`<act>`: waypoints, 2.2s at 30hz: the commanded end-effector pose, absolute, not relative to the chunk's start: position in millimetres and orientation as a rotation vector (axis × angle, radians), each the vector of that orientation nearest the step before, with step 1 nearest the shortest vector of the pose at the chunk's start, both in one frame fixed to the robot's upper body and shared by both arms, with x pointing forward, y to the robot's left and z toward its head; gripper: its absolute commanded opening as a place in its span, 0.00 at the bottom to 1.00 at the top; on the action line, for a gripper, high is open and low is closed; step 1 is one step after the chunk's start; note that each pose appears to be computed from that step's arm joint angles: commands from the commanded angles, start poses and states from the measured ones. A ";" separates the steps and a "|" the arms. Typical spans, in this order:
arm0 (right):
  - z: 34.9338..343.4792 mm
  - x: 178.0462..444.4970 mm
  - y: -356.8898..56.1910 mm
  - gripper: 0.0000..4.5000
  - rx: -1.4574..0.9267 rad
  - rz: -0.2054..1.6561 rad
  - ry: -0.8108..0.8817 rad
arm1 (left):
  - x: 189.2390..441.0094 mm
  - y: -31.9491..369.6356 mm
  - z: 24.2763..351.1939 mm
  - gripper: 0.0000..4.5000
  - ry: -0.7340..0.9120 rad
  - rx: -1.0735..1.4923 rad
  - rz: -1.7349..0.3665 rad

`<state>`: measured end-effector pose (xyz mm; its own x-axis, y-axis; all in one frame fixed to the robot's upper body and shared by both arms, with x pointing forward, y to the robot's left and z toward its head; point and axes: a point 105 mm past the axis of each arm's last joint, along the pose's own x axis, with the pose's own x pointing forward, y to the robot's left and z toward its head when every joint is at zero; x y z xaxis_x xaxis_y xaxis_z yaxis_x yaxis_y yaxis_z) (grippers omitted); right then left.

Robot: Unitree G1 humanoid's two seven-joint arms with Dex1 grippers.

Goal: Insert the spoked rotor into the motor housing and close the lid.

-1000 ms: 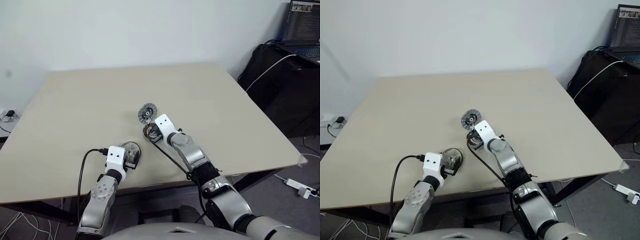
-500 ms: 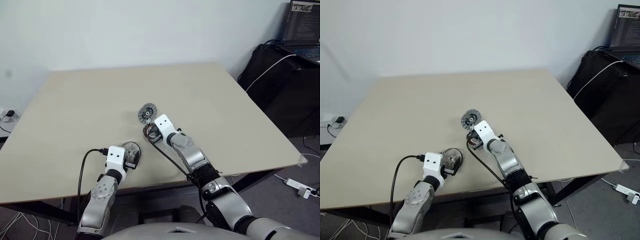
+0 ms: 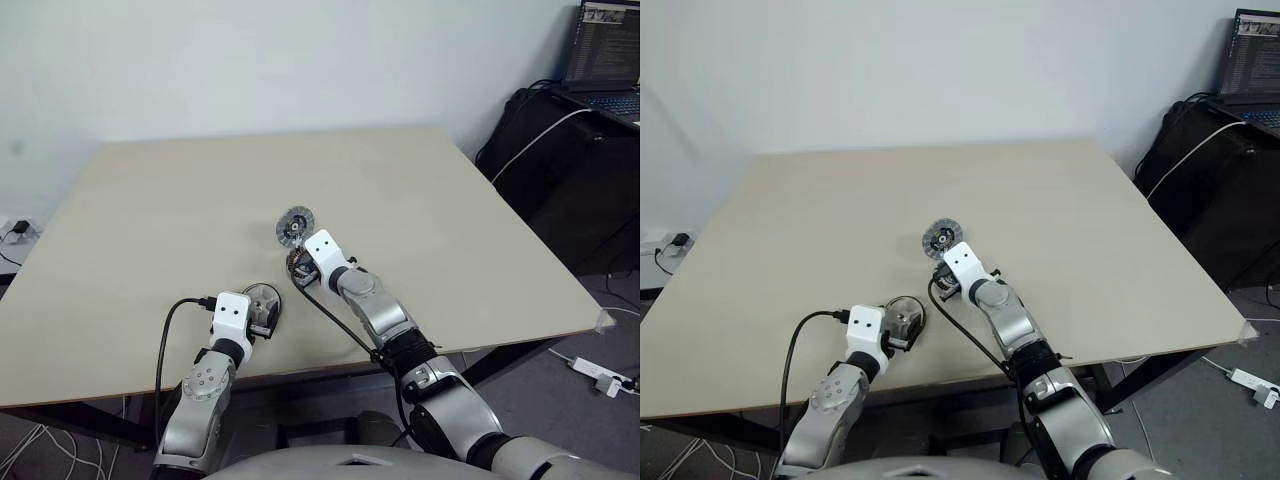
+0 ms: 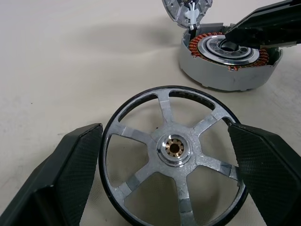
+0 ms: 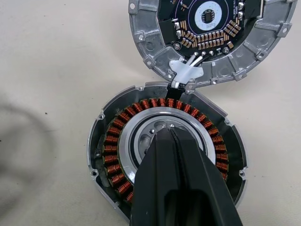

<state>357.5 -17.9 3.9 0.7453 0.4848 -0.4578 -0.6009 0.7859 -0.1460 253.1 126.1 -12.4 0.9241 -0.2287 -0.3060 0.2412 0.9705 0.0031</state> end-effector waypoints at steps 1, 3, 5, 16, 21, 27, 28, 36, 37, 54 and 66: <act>19.7 364.6 -14.0 0.00 -0.282 0.599 0.352 | 257.8 124.9 2.4 1.00 0.249 0.036 -0.241; 19.2 365.6 -15.6 0.00 -0.282 0.590 0.355 | 257.8 125.0 2.4 1.00 0.249 0.036 -0.241; 17.2 367.2 -19.4 0.00 -0.283 0.572 0.364 | 257.6 125.1 2.4 1.00 0.249 0.035 -0.240; 9.1 368.7 -29.8 0.00 -0.286 0.531 0.395 | 257.9 124.2 2.7 1.00 0.249 0.034 -0.245; 10.3 368.6 -29.5 0.00 -0.280 0.530 0.384 | 258.1 123.8 2.6 1.00 0.249 0.035 -0.246; 21.7 371.2 -24.3 0.00 -0.245 0.534 0.331 | 258.3 124.0 2.7 1.00 0.249 0.035 -0.245; 22.9 371.5 -23.2 0.00 -0.243 0.536 0.326 | 258.3 124.1 2.7 1.00 0.249 0.035 -0.245; 24.0 372.7 -15.4 0.00 -0.247 0.548 0.315 | 257.0 126.1 3.2 1.00 0.248 0.036 -0.239; 24.0 373.0 -14.4 0.00 -0.248 0.550 0.315 | 256.8 126.6 3.2 1.00 0.248 0.037 -0.237; 6.4 375.2 -12.4 0.00 -0.246 0.548 0.388 | 254.1 131.4 4.5 1.00 0.247 0.039 -0.214; 35.3 380.5 -10.1 0.00 -0.166 0.546 0.260 | 254.8 128.6 3.1 1.00 0.250 0.036 -0.228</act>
